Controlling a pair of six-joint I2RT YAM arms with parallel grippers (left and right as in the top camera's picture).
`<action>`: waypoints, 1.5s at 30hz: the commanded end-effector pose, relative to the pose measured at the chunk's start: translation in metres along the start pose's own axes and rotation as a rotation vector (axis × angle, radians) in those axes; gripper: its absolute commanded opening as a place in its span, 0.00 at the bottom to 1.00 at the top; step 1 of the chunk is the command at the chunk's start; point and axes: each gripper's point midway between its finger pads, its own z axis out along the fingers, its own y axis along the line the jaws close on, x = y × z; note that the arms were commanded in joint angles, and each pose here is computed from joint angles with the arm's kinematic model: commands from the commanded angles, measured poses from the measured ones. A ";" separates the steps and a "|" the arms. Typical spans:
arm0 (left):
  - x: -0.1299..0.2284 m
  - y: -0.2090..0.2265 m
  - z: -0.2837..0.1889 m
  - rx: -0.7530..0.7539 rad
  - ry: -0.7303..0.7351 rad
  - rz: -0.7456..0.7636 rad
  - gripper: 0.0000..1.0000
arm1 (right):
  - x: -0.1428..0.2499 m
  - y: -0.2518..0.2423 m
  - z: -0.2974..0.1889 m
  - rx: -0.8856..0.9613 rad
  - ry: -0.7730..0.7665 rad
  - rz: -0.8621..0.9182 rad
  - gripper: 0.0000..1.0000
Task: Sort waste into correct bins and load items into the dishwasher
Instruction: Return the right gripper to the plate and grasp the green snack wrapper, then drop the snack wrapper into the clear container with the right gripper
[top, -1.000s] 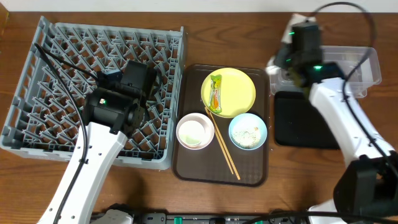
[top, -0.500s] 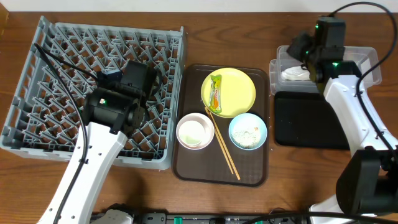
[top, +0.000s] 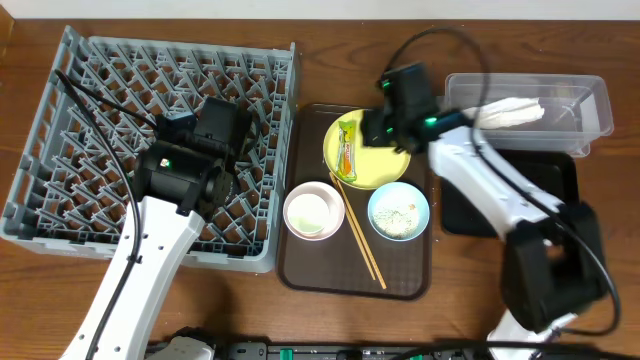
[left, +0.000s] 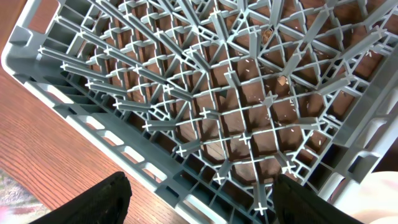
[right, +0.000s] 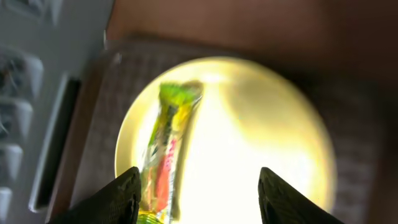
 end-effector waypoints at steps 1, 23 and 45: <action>-0.004 0.003 -0.003 -0.006 -0.009 -0.016 0.76 | 0.018 0.013 0.024 0.009 0.041 -0.050 0.59; -0.003 0.003 -0.003 -0.007 -0.007 -0.015 0.76 | 0.022 0.011 0.051 0.087 0.028 0.030 0.01; -0.003 0.003 -0.002 -0.008 -0.006 -0.014 0.76 | -0.086 -0.220 -0.105 0.413 -0.351 0.504 0.15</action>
